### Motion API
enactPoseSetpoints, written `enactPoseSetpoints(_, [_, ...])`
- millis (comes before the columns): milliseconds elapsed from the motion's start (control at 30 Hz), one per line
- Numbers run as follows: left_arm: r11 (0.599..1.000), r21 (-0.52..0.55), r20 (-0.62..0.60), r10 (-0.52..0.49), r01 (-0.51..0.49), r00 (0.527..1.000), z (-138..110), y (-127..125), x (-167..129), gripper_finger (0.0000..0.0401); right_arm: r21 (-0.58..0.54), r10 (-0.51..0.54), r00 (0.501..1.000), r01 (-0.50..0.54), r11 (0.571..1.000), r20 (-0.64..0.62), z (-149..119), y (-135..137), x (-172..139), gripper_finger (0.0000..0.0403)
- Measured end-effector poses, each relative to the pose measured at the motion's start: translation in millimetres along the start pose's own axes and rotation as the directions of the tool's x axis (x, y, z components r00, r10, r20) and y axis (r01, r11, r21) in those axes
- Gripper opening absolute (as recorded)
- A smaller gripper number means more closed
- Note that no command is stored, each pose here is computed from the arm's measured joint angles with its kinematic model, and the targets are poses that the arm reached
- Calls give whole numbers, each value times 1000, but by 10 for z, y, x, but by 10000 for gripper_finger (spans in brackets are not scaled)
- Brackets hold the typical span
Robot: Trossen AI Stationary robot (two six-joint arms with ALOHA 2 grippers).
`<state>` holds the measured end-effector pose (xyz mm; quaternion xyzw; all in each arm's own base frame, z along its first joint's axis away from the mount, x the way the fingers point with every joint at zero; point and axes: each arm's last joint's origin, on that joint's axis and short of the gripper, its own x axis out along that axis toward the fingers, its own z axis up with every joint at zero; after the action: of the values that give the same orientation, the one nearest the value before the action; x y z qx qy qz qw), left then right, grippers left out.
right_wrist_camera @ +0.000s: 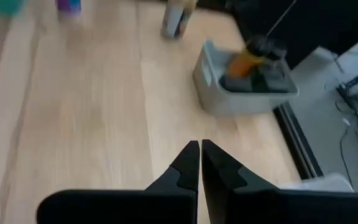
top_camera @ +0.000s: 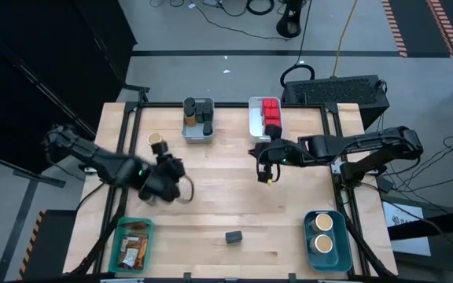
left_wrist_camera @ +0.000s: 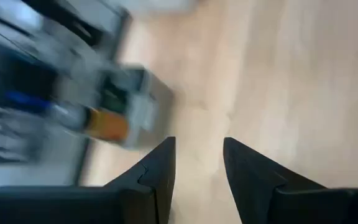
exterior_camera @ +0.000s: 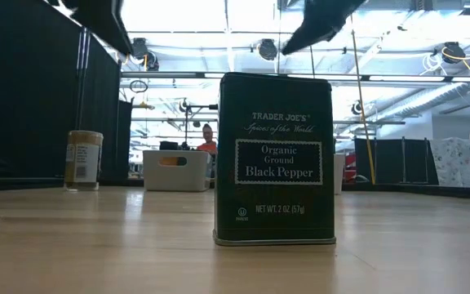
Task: Sort spices by type
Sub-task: Put the gold spice bottle into the blue bin
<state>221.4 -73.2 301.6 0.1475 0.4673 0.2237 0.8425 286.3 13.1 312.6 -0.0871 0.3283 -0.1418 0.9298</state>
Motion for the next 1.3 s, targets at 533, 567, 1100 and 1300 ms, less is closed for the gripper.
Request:
enactPoseSetpoints(533, [896, -435, -386, -273, 87, 881, -184, 1060, 537, 100, -2, -86, 996, 86, 996, 15, -104, 45, -15, 0])
enactPoseSetpoints(567, [891, -448, -396, -267, 69, 879, -197, 1125, 580, 100, -2, -86, 996, 86, 996, 16, -103, 45, -16, 0])
enactPoseSetpoints(1100, [812, -560, -602, -263, -165, 754, -517, 1593, 856, 251, -16, -71, 997, 71, 997, -2, -124, 62, -19, 0])
enactPoseSetpoints(1300, [811, -556, -626, -266, -181, 733, -503, 1562, 999, 286, -23, -21, 1000, 21, 1000, -15, -137, 77, -18, 0])
